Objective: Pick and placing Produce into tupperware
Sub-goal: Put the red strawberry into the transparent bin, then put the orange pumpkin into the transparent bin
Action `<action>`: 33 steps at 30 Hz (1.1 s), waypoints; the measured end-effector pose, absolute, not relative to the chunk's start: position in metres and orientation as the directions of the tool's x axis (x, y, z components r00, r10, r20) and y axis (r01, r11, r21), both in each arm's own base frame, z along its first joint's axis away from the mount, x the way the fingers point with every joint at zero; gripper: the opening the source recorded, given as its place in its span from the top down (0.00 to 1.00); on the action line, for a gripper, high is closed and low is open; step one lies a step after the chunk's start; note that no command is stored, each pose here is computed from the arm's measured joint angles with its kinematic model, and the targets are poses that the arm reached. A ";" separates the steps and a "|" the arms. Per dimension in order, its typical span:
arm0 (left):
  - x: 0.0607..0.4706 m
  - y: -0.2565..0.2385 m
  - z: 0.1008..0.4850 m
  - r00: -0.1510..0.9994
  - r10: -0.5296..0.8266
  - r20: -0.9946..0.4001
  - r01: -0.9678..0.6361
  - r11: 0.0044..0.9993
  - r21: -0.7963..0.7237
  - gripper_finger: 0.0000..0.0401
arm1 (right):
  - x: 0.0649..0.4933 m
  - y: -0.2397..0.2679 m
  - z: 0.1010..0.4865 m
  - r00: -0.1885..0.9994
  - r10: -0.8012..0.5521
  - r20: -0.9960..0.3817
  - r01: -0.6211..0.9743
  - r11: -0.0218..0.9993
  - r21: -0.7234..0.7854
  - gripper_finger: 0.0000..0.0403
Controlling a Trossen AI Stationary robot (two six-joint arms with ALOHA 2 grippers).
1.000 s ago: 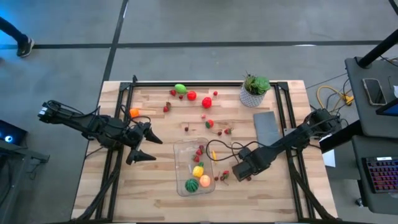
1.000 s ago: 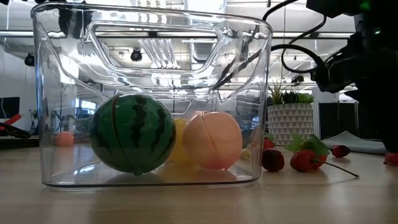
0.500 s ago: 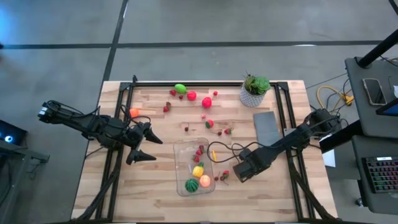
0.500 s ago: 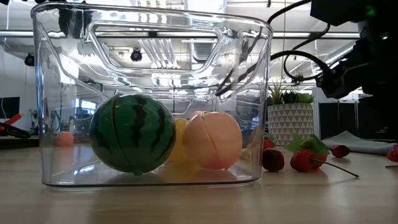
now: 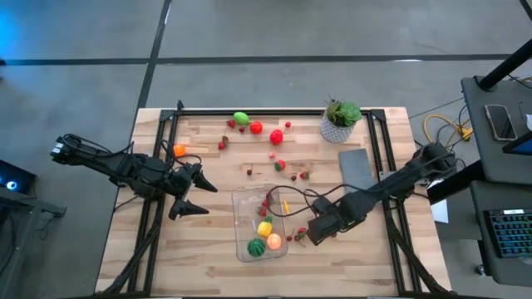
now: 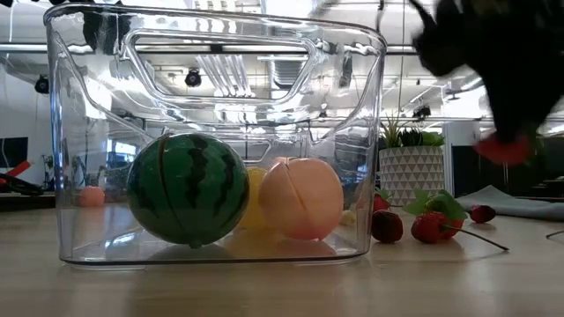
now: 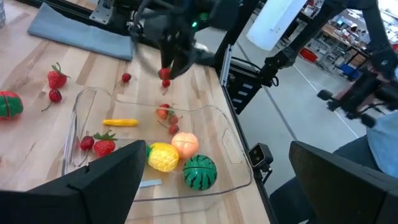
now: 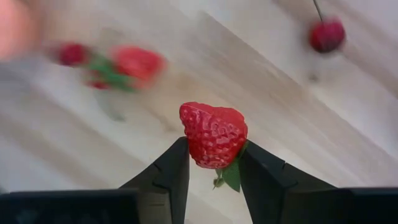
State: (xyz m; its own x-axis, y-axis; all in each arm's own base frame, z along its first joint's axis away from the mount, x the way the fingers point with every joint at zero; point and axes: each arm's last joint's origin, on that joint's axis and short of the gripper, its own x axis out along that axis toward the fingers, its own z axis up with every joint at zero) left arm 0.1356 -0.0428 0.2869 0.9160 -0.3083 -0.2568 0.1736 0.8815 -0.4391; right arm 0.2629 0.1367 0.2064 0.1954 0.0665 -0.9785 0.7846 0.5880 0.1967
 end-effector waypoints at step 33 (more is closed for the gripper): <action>0.139 -0.043 0.285 0.921 -0.289 -0.260 0.117 0.843 -0.524 0.05 | 0.368 0.089 0.306 0.221 -0.018 -0.975 0.572 0.812 0.115 0.37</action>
State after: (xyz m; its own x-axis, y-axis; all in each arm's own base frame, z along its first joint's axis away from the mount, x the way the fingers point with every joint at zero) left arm 0.1385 -0.0431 0.2855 0.9213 -0.2892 -0.2598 0.1169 0.8435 -0.5243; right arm 0.3680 0.0889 0.3062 0.2214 -0.0181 -0.9750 0.5717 0.8124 0.1148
